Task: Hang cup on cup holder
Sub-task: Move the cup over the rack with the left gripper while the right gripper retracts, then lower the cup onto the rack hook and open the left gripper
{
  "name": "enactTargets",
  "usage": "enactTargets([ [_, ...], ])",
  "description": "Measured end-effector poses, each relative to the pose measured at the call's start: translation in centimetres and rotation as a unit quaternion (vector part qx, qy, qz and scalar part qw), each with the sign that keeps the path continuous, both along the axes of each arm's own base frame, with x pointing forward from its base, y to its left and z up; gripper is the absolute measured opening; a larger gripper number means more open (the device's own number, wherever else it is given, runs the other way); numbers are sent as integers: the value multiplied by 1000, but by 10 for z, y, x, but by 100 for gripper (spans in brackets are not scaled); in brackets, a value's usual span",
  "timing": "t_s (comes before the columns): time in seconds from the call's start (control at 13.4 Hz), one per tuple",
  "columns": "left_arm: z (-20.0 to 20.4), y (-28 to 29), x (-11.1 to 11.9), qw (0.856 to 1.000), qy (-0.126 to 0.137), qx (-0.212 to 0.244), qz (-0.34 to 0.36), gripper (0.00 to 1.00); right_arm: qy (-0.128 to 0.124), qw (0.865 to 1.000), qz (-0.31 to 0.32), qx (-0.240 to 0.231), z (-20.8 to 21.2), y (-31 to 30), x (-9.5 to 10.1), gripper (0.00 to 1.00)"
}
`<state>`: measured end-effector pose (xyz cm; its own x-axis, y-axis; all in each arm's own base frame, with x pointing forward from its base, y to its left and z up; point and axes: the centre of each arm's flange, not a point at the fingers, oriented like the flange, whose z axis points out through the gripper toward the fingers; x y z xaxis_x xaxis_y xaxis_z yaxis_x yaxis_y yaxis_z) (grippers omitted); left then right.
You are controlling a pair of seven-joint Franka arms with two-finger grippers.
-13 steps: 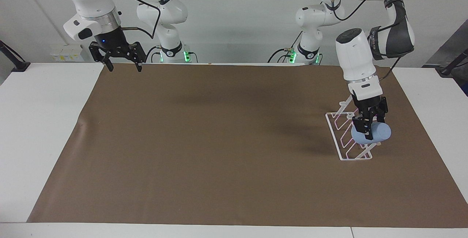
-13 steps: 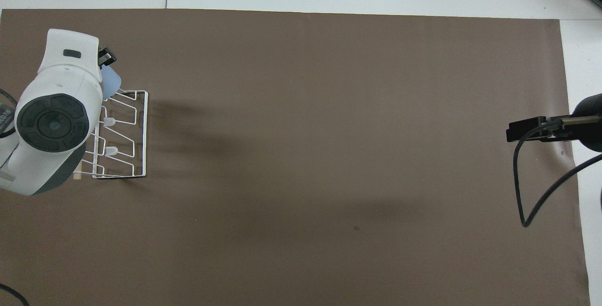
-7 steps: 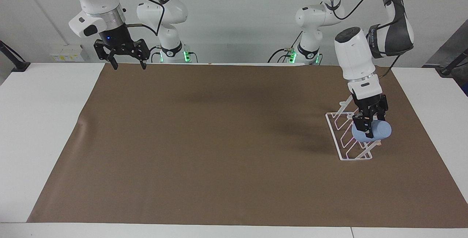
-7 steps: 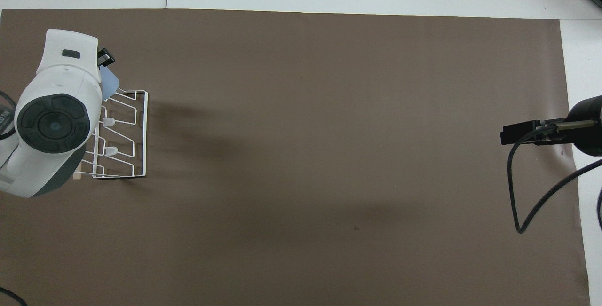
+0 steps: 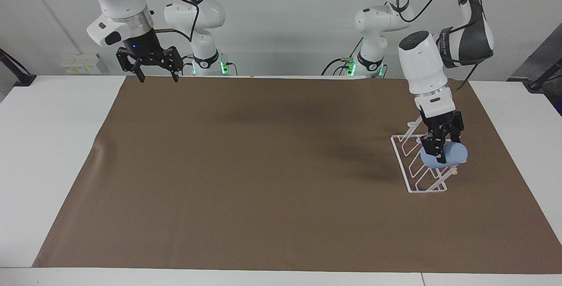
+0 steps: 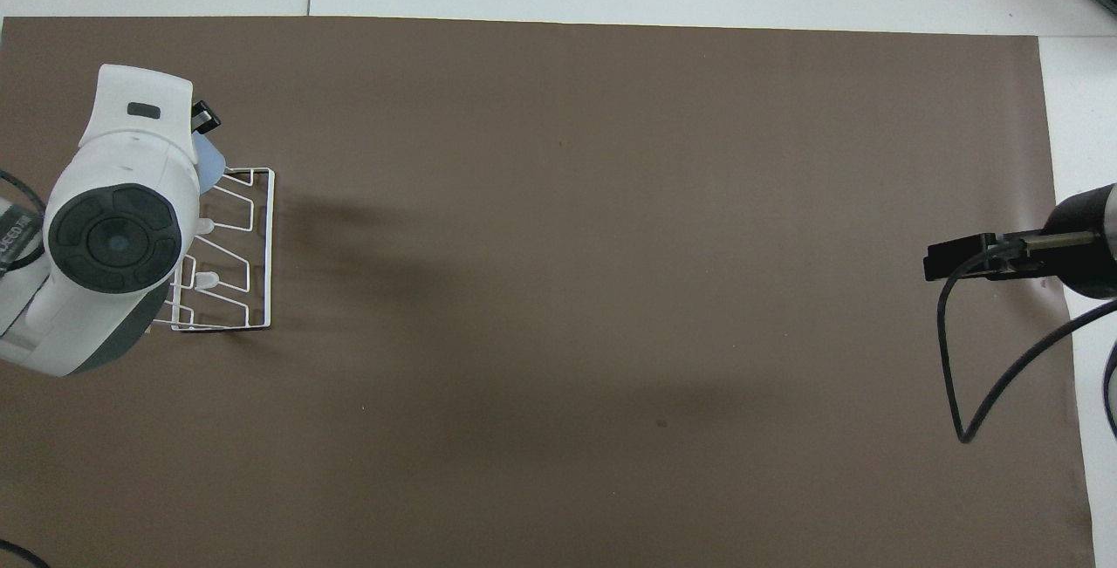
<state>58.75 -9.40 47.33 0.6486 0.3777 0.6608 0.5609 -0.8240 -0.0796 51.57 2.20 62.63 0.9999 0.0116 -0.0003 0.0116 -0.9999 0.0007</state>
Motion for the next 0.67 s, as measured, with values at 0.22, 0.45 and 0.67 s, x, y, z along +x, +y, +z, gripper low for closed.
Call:
enactTargets([
  [0.22,-13,0,-9,1000,3,-7,-10,76,-1,1000,-3,0,1,-3,0,100],
  [0.45,-16,3,-12,1000,-3,-16,-7,76,-1,1000,-4,0,1,-4,0,100],
  [0.67,-26,1,-16,1000,-4,-26,-12,76,-1,1000,-4,0,1,-4,0,100],
])
